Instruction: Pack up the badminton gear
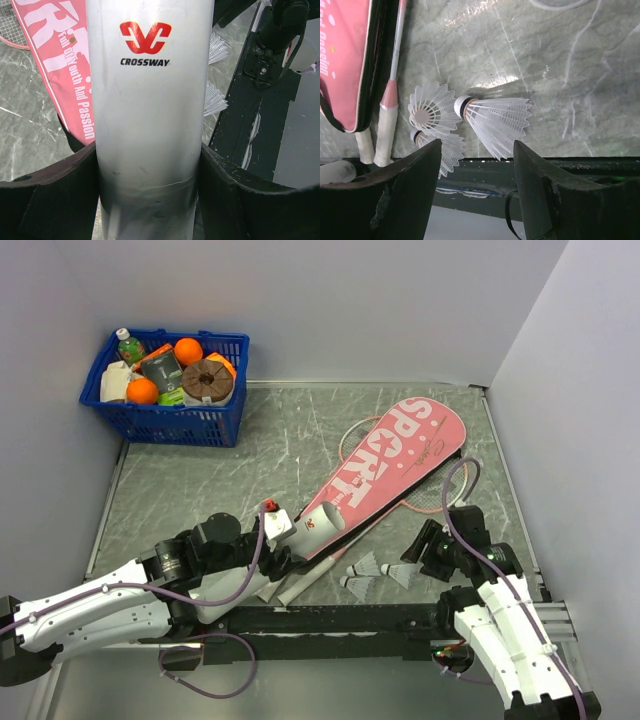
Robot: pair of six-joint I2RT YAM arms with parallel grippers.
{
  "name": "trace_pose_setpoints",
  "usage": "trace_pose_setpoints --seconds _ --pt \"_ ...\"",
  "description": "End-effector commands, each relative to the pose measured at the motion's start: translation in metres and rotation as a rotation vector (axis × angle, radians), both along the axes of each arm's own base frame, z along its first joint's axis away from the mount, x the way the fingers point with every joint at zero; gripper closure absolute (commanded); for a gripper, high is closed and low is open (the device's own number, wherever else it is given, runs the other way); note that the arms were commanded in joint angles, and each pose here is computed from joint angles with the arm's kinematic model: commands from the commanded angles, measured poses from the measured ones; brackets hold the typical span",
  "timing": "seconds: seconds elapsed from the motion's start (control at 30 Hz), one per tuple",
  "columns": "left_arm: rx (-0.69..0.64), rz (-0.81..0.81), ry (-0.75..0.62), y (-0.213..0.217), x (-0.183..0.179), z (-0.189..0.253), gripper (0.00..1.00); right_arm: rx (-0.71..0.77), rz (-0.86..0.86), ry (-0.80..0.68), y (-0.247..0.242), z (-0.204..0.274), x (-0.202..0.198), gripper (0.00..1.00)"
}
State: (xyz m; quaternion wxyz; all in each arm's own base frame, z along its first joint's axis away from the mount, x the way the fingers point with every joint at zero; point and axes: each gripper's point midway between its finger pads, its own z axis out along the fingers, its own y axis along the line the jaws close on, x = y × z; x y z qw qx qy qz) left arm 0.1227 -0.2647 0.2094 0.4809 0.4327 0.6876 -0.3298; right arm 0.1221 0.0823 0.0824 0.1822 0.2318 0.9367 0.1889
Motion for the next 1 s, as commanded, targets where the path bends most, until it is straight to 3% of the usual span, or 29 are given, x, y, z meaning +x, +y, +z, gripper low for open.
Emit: trace_pose_setpoints --seconds 0.0,0.5,0.6,0.7,0.73,0.77,0.97 --pt "-0.095 -0.003 -0.034 -0.007 0.001 0.035 0.99 0.071 -0.019 0.013 0.012 -0.01 0.004 0.33" --pt "-0.082 0.003 -0.029 -0.007 0.002 0.031 0.99 0.167 -0.063 -0.002 0.027 -0.034 0.024 0.39" --pt "-0.084 -0.001 -0.029 -0.007 0.001 0.031 0.99 0.174 -0.062 -0.016 0.029 -0.034 0.028 0.49" --pt "-0.083 -0.002 -0.03 -0.007 0.002 0.03 0.99 0.168 -0.07 -0.029 0.027 -0.034 0.03 0.74" --pt "-0.085 -0.003 -0.03 -0.007 0.001 0.03 0.99 0.159 -0.074 -0.033 0.026 -0.033 0.031 0.93" --pt "-0.085 -0.005 -0.03 -0.008 0.001 0.03 0.99 0.151 -0.077 -0.041 0.024 -0.031 0.032 1.0" --pt "-0.078 -0.035 -0.027 -0.011 -0.003 0.028 0.99 0.05 -0.056 -0.134 0.008 0.008 0.037 1.0"
